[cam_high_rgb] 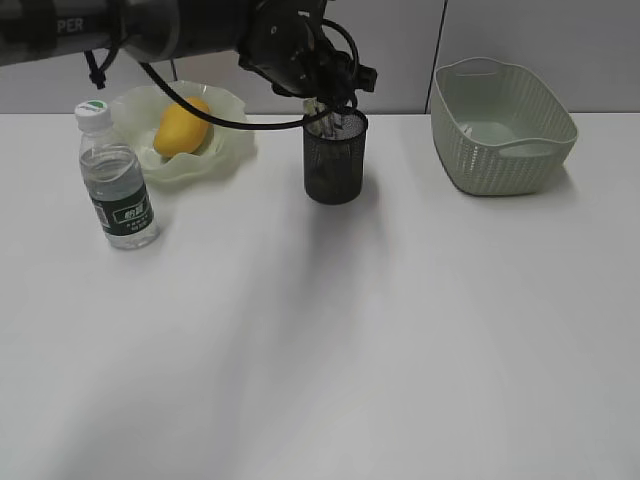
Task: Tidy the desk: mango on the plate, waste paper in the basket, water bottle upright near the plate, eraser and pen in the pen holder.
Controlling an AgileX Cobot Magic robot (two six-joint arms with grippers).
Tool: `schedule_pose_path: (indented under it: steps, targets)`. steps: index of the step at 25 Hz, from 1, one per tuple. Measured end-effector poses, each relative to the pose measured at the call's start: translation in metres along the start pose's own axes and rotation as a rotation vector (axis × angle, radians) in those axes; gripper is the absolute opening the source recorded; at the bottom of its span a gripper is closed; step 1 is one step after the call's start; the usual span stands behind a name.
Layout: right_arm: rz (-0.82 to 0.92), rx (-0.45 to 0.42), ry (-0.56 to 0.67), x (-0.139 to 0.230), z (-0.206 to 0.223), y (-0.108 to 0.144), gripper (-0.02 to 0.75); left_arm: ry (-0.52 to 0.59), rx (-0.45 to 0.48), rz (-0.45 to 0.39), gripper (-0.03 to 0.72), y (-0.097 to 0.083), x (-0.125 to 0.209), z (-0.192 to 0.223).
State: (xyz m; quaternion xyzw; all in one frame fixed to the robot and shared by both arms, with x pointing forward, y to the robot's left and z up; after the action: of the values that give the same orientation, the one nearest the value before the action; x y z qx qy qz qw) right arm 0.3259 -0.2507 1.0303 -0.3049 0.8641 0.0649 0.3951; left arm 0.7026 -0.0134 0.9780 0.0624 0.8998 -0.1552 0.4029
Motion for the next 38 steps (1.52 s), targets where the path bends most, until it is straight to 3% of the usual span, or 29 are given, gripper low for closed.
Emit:
schedule_pose_path:
  steps: [7, 13, 21, 26, 30, 34, 38]
  targets:
    - [-0.001, 0.001, -0.002, 0.000, 0.000, 0.000, 0.580, -0.022, 0.022, -0.006, 0.318, 0.000, -0.001, 0.005]
    - [-0.001, 0.001, -0.002, 0.000, 0.000, 0.000, 0.580, -0.021, 0.021, -0.006, 0.454, 0.000, -0.001, 0.005]
    - [-0.001, 0.002, -0.004, -0.001, 0.000, 0.000, 0.580, 0.004, -0.012, -0.011, 0.477, 0.003, -0.006, -0.008]
    - [-0.001, 0.002, -0.005, -0.001, 0.000, 0.000, 0.580, 0.113, -0.116, -0.013, 0.477, 0.008, -0.007, -0.044]
    - [-0.001, 0.002, -0.005, -0.001, 0.000, 0.000, 0.580, 0.263, -0.163, 0.047, 0.477, 0.010, -0.002, -0.082]
    - [-0.001, 0.002, -0.005, -0.001, 0.000, 0.000, 0.580, 0.453, -0.142, 0.118, 0.460, 0.002, 0.015, -0.113]
    - [-0.001, 0.002, -0.006, -0.001, 0.000, 0.000, 0.580, 0.487, -0.074, 0.143, 0.435, -0.013, 0.018, -0.130]
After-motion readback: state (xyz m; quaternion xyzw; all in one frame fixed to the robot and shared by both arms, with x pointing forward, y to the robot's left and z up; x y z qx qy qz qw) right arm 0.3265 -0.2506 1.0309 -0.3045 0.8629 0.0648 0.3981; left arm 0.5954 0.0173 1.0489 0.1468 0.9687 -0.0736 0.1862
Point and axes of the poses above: a point on each arm's last joint axis where the gripper is mounted, z pointing out along that axis toward the gripper, y along the wrist's bending axis when the last joint is at zero, x = y × z, the point moved 4 cm from there along z, pointing out along that axis toward the gripper, and after that the axes turned 14 degrees about -z, right-handed, at the moved point
